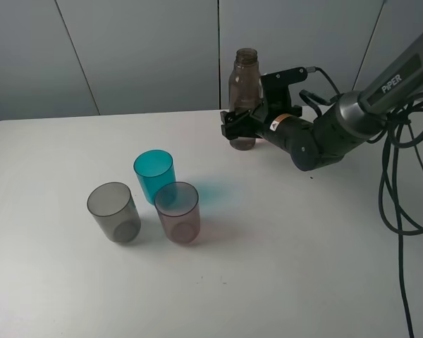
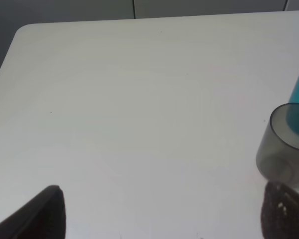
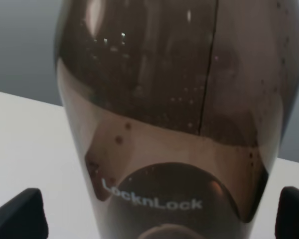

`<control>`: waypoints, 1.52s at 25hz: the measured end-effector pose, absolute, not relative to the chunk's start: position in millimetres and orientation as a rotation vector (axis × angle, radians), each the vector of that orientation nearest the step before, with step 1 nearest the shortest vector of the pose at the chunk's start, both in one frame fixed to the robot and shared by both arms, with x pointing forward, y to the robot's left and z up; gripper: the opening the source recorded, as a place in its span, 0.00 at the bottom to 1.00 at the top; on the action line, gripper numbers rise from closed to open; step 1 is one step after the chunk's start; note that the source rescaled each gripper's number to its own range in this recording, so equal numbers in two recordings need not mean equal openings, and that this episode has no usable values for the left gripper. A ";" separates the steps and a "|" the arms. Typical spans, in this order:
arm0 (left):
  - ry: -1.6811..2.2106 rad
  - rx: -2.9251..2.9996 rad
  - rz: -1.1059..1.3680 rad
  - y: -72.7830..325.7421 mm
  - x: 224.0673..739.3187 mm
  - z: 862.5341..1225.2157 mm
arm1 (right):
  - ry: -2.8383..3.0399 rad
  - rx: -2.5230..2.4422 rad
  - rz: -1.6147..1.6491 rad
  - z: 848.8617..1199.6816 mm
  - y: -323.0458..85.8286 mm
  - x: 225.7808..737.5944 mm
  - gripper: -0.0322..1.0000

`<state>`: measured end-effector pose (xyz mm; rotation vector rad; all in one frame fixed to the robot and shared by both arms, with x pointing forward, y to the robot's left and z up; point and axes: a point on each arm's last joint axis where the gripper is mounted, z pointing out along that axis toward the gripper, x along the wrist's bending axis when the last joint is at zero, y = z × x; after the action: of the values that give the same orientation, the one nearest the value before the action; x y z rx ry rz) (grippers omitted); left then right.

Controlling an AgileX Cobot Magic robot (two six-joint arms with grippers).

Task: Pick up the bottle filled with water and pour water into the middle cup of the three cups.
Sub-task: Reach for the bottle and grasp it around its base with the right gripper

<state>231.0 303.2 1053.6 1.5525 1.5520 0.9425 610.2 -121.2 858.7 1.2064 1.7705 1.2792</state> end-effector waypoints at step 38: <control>1.552 1.553 0.943 303.2 231.0 1053.6 | 1.722 1.150 1.339 840.1 -106.5 637.4 0.97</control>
<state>231.0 303.2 1053.6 1.5525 1.5520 0.9425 637.4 -106.5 840.1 1.1499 1.7220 1.3389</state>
